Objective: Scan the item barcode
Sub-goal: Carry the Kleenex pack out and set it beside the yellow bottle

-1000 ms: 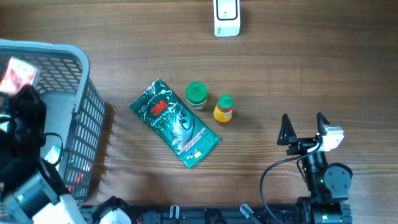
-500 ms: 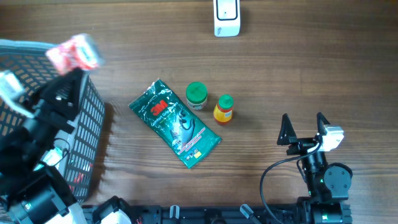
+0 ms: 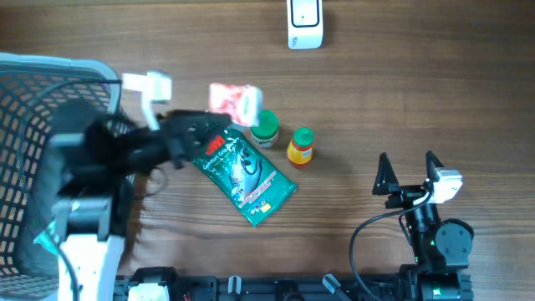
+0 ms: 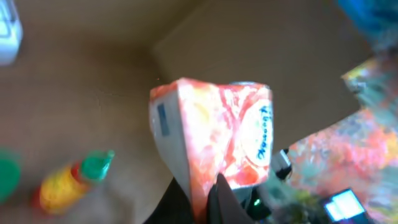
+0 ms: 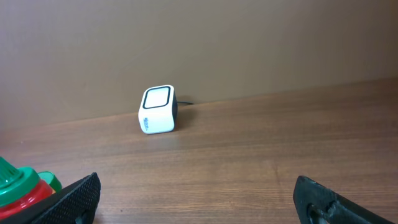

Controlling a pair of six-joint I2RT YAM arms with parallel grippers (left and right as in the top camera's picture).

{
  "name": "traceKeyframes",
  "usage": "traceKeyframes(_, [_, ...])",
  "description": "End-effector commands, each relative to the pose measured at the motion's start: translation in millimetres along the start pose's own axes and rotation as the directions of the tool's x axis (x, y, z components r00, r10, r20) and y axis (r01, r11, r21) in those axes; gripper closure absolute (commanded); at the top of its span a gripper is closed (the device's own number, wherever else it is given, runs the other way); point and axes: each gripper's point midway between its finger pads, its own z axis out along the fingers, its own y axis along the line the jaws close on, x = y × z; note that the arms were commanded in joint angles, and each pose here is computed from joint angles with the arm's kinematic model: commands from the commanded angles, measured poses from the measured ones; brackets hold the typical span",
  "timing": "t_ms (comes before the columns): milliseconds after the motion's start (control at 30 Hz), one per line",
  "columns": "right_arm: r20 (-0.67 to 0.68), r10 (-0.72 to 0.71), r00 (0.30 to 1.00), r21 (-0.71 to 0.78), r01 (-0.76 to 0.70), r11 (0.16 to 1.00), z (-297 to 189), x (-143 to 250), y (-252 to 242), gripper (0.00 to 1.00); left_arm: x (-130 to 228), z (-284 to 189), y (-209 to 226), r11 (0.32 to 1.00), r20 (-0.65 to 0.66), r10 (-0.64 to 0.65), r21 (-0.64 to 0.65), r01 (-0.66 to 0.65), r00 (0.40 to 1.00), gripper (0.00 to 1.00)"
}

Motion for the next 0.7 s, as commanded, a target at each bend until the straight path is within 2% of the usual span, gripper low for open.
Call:
traceKeyframes(0, [0.007, 0.010, 1.000, 0.017, -0.010, 1.000, -0.1, -1.3, -3.3, 0.00, 32.6, 29.9, 54.8, 0.977, -0.112, 0.001, -0.214, -0.025, 0.994, 0.96])
traceKeyframes(167, [0.007, 0.010, 1.000, 0.017, -0.011, 1.000, -0.1, -1.3, -3.3, 0.00, 99.5, 60.8, 86.0, 0.930, -0.335, -0.091, -0.365, -0.041, 0.938, 0.96])
traceKeyframes(300, [0.007, 0.010, 1.000, 0.017, -0.011, 1.000, -0.1, -1.3, -3.3, 0.00, 144.0, 71.9, 101.2, 0.863, -0.462, -0.096, -0.480, -0.158, 0.881, 0.96])
traceKeyframes(367, [0.007, 0.010, 1.000, 0.017, -0.010, 1.000, -0.1, -1.3, -3.3, 0.00, 155.7, 79.8, 101.5, 0.846, -0.485, -0.091, -0.499, -0.190, 0.870, 0.96])
traceKeyframes(500, [0.007, 0.010, 1.000, 0.017, -0.010, 1.000, -0.1, -1.3, -3.3, 0.00, 162.7, 94.3, 113.4, 0.783, -0.455, -0.095, -0.584, -0.216, 0.886, 0.96])
traceKeyframes(667, [0.007, 0.010, 1.000, 0.017, -0.011, 1.000, -0.1, -1.3, -3.3, 0.00, 177.4, 116.5, 128.0, 0.776, -0.479, -0.112, -0.589, -0.224, 0.871, 0.96])
